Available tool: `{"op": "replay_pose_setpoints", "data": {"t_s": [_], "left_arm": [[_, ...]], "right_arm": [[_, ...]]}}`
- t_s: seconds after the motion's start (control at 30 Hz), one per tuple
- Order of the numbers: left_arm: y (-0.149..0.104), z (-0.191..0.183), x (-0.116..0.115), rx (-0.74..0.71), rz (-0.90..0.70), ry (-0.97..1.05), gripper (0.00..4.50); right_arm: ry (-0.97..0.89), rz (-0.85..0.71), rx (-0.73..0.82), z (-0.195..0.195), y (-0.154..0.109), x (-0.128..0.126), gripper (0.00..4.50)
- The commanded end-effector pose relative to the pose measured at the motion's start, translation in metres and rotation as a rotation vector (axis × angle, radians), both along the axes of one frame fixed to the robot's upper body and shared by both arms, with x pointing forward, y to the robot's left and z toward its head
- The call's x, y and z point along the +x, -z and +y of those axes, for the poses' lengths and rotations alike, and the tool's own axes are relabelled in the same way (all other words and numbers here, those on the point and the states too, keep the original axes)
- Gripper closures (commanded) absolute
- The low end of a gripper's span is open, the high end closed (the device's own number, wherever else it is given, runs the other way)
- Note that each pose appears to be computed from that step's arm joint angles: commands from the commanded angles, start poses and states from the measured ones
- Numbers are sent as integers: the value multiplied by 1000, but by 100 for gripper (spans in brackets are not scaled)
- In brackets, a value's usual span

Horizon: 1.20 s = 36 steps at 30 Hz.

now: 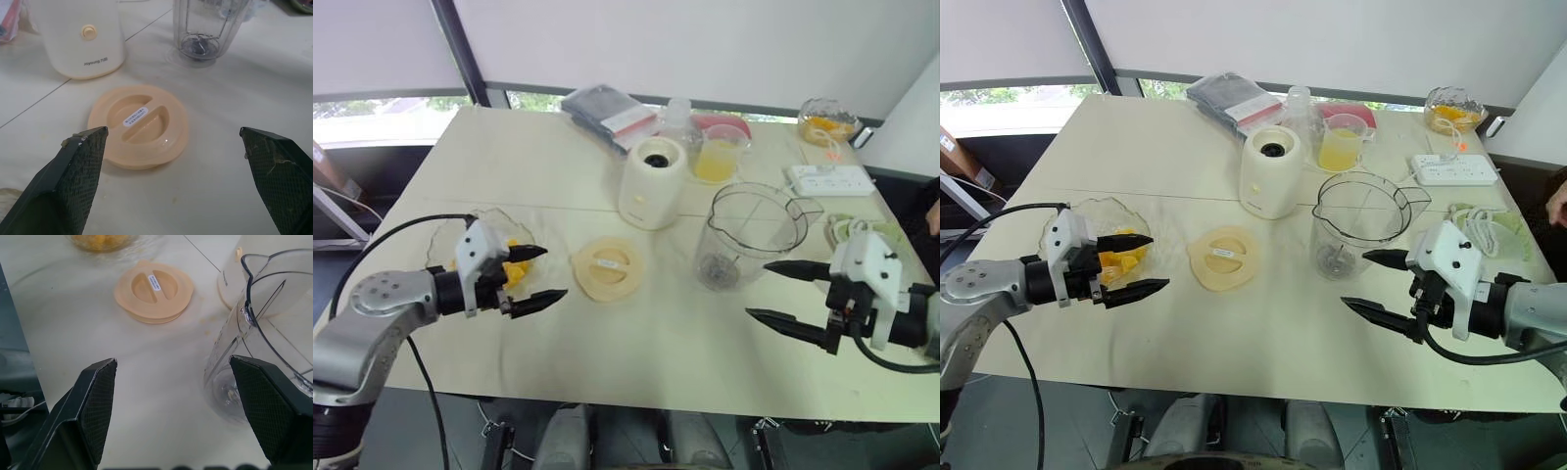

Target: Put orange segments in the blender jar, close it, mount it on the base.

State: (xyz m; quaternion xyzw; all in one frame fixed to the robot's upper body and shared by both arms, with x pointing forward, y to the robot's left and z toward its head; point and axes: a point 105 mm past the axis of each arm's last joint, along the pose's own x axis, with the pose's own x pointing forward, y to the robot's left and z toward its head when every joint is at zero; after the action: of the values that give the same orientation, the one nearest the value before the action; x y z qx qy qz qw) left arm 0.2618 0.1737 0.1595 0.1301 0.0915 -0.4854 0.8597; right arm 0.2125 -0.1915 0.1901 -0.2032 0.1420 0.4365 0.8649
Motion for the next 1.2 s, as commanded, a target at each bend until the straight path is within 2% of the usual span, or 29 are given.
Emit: {"op": "replay_pose_setpoints", "data": {"t_s": [0.03, 1.0, 1.2], "left_arm": [[-10, 0, -2, 13, -34, 14, 0], [-20, -2, 6, 21, -40, 14, 0], [-29, 26, 17, 94, -42, -30, 0]], "right_arm": [[-22, -41, -8, 4, -11, -2, 64], [-22, -70, 35, 14, -13, 6, 64], [-41, -74, 62, 23, -10, 9, 64]]}}
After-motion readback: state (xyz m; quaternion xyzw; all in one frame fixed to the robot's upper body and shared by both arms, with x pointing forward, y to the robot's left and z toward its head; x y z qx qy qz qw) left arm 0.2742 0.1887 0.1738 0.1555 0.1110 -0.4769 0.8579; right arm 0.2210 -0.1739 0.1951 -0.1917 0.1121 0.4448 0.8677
